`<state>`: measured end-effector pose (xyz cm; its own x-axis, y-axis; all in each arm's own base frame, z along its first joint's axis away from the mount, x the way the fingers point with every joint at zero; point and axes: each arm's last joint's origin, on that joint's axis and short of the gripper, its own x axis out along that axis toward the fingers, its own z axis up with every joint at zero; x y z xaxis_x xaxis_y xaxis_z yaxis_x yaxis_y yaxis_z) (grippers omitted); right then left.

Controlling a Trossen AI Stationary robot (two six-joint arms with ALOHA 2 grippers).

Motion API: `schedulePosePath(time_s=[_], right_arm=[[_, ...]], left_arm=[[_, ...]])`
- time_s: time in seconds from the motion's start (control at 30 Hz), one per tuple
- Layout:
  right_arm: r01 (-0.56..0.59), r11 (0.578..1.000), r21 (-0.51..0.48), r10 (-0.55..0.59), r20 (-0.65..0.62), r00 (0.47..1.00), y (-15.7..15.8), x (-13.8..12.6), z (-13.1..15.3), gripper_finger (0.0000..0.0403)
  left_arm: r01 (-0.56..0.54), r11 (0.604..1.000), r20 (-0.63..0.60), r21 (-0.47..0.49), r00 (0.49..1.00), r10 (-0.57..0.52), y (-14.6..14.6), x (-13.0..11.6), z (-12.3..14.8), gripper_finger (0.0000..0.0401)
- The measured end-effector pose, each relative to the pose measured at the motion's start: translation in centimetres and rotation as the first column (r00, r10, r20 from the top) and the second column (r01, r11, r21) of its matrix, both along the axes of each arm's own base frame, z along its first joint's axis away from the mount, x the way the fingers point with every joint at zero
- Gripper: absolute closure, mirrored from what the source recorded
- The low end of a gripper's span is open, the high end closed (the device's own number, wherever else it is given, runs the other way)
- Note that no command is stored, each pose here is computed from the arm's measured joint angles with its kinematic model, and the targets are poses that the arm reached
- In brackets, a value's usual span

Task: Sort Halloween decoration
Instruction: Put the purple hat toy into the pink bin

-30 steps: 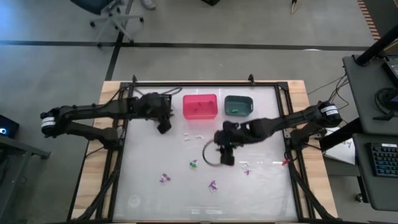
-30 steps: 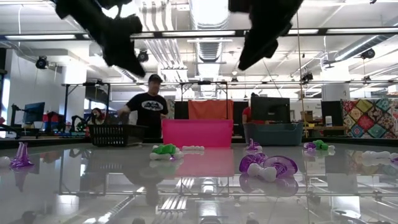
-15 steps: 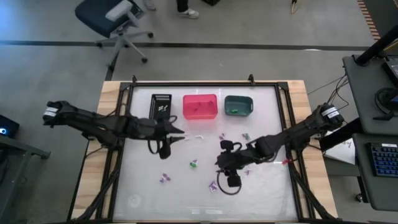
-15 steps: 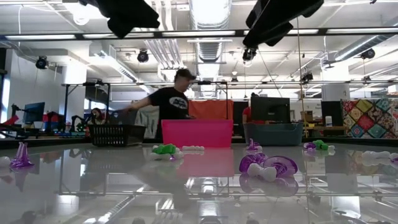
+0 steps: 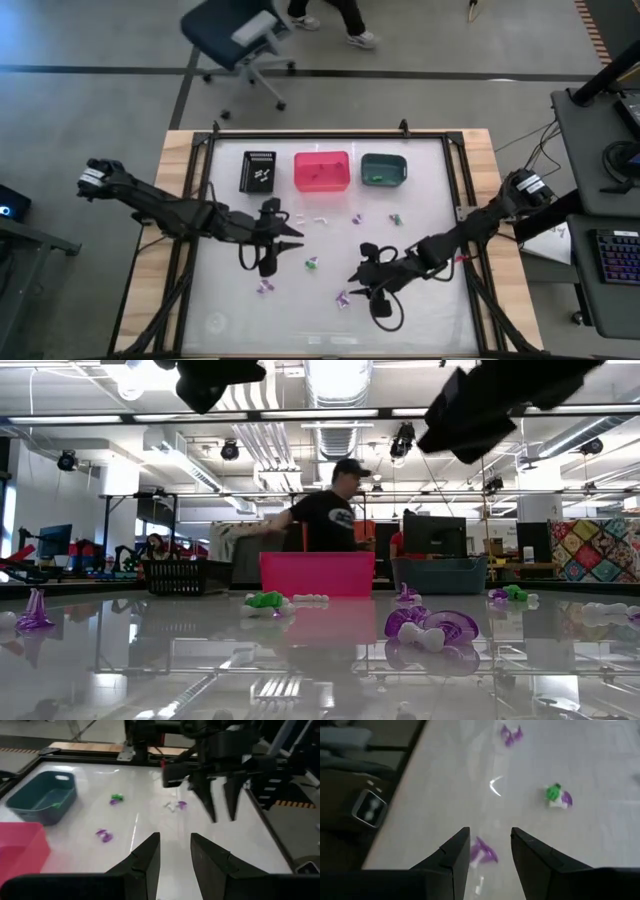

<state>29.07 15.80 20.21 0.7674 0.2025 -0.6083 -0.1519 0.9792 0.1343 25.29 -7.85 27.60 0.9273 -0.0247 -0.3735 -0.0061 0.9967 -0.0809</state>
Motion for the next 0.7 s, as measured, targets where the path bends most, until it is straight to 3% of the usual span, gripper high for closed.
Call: schedulePosePath(time_s=[0.47, 0.7], right_arm=[[0.027, 0.995, -0.097, -0.036, -0.091, 0.995, 1.6, 1.6, -6.5, 0.0268], [0.035, 0.990, -0.137, -0.049, -0.099, 0.994, 1.5, 1.9, -7.8, 0.0268]], left_arm=[[0.022, 0.999, 0.007, -0.025, 1.000, -0.022, -1.3, 1.3, -1.3, 0.0311], [0.027, 1.000, 0.015, -0.012, 1.000, -0.027, -1.3, 1.3, -1.2, 0.0310]])
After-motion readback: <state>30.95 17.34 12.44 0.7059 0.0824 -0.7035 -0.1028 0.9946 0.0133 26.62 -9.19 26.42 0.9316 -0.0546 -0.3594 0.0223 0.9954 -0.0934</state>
